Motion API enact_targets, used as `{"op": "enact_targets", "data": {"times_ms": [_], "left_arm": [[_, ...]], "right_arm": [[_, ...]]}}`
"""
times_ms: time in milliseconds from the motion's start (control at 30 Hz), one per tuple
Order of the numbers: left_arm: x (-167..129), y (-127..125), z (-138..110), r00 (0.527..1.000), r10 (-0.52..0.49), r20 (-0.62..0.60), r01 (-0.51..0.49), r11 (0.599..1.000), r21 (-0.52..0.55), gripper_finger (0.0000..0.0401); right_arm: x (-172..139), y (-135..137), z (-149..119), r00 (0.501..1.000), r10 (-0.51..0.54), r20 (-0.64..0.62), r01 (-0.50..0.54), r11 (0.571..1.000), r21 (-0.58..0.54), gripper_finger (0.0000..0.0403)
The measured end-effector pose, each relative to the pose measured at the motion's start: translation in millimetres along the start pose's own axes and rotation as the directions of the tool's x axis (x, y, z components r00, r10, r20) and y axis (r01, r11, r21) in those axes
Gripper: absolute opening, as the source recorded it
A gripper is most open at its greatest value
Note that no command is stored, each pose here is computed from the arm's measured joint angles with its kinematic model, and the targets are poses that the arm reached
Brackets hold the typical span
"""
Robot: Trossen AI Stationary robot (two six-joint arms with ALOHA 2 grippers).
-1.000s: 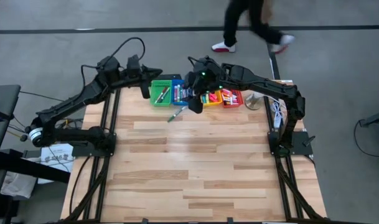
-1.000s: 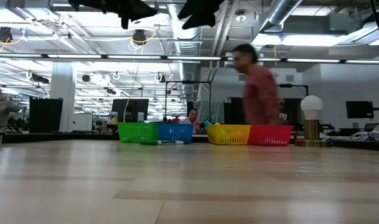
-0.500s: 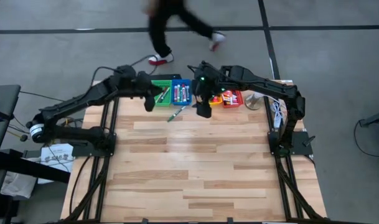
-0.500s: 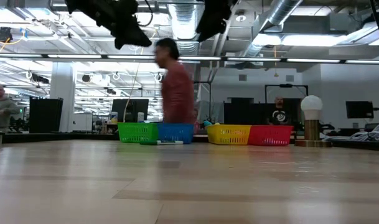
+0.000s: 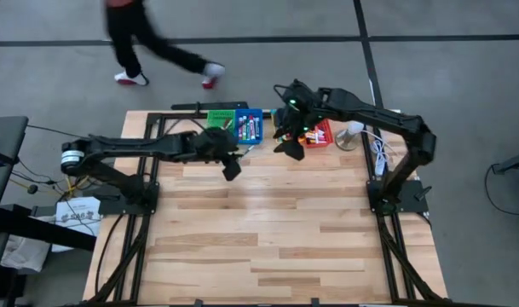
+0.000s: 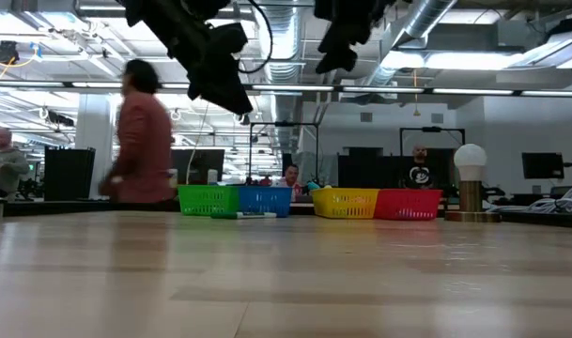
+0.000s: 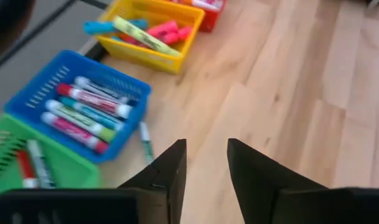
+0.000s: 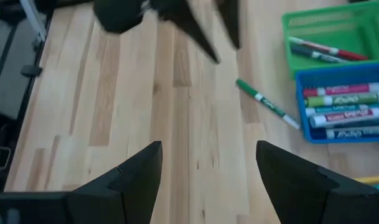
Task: Pick & Place Markers
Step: Put the red dry erase marker into the green basket
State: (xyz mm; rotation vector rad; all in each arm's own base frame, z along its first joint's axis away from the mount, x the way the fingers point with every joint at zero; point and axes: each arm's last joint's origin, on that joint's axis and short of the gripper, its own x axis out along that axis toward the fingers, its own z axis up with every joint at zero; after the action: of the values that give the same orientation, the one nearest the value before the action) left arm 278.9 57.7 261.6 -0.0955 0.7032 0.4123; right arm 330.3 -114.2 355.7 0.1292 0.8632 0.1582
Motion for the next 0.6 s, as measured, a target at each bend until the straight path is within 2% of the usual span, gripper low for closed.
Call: {"op": "enact_targets", "data": {"times_ms": [200, 333, 433, 600], "left_arm": [[30.0, -11.4, -7.5, 0.999, -0.006, -0.046, 0.0, 0.993, -0.12, 0.0117], [50.0, -14.8, -18.1, 0.993, 0.0, -0.119, -0.019, 0.987, -0.162, 0.0117], [62.1, -17.7, -24.9, 0.986, -0.029, -0.162, -0.002, 0.983, -0.186, 0.0117], [73.1, -19.7, -31.0, 0.98, -0.037, -0.193, -0.007, 0.975, -0.221, 0.0117]], "right_arm": [[-15.7, -1.5, -36.2, 0.988, -0.068, 0.14, 0.058, 0.996, 0.07, 0.0249], [-22.4, 5.2, -58.3, 0.964, -0.099, 0.245, 0.081, 0.993, 0.081, 0.0249], [-17.7, 13.7, -70.9, 0.944, -0.091, 0.316, 0.061, 0.993, 0.103, 0.0249], [-1.3, 27.6, -91.9, 0.942, -0.063, 0.33, 0.04, 0.996, 0.075, 0.0249]]}}
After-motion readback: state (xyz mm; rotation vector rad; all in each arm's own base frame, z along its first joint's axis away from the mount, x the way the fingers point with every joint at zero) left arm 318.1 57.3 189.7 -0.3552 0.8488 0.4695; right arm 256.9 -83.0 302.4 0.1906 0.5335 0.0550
